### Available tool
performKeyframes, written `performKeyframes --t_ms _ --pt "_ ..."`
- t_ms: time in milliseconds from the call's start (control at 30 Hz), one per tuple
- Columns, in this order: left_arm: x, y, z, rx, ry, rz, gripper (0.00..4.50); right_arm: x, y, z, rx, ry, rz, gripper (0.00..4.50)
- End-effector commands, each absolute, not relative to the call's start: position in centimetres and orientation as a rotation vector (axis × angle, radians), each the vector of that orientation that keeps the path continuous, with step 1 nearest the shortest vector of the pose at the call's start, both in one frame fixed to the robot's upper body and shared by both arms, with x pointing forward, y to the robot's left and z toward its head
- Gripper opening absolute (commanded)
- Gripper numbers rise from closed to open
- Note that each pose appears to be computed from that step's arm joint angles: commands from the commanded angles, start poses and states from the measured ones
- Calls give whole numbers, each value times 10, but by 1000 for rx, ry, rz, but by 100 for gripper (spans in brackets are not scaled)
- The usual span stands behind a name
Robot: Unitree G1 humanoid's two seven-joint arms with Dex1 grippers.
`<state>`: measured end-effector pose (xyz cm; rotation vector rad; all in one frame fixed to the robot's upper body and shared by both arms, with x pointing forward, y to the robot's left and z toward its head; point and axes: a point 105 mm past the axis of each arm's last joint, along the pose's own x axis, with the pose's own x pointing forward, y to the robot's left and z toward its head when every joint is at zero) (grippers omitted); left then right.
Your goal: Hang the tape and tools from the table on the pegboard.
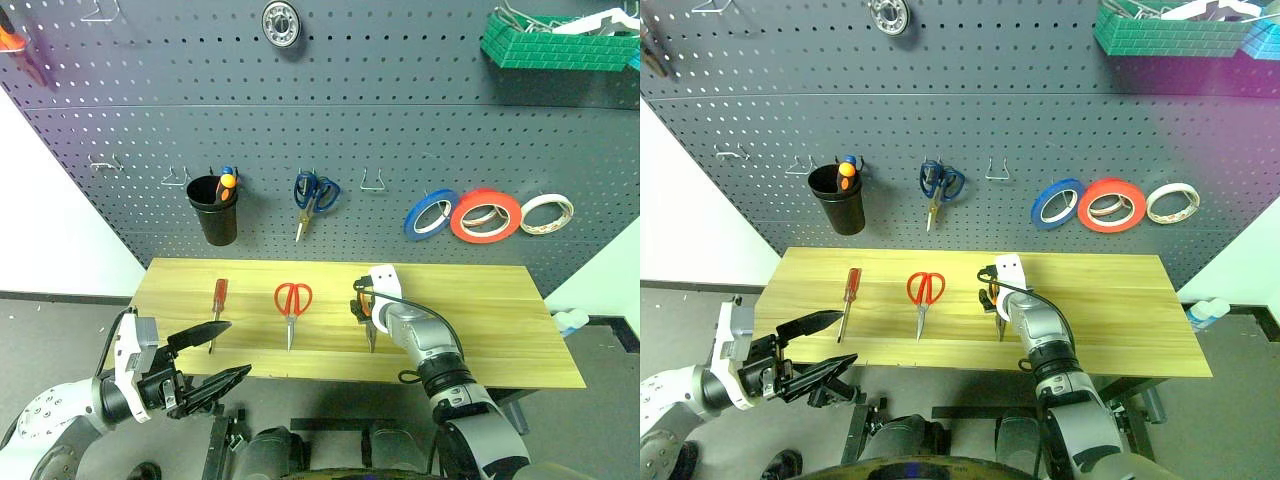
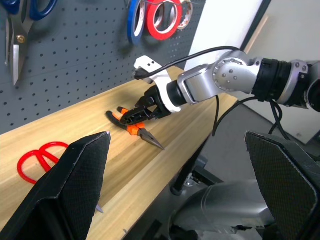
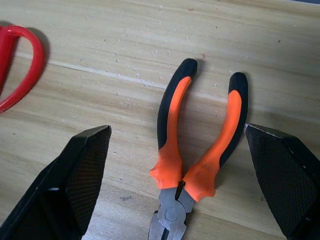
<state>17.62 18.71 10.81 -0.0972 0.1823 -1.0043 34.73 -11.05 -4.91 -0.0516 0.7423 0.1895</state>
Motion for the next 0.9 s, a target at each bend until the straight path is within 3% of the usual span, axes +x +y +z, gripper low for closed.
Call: performKeyframes --t_ms 33,467,900 --pt "174 186 120 -77 150 -1019 450 357 -107 -36 -66 689 189 446" --pt "158 186 127 -87 168 -1023 450 339 -124 -42 -93 711 123 446" --pt "152 188 135 -83 177 -1010 450 338 -109 -38 -61 718 137 446"
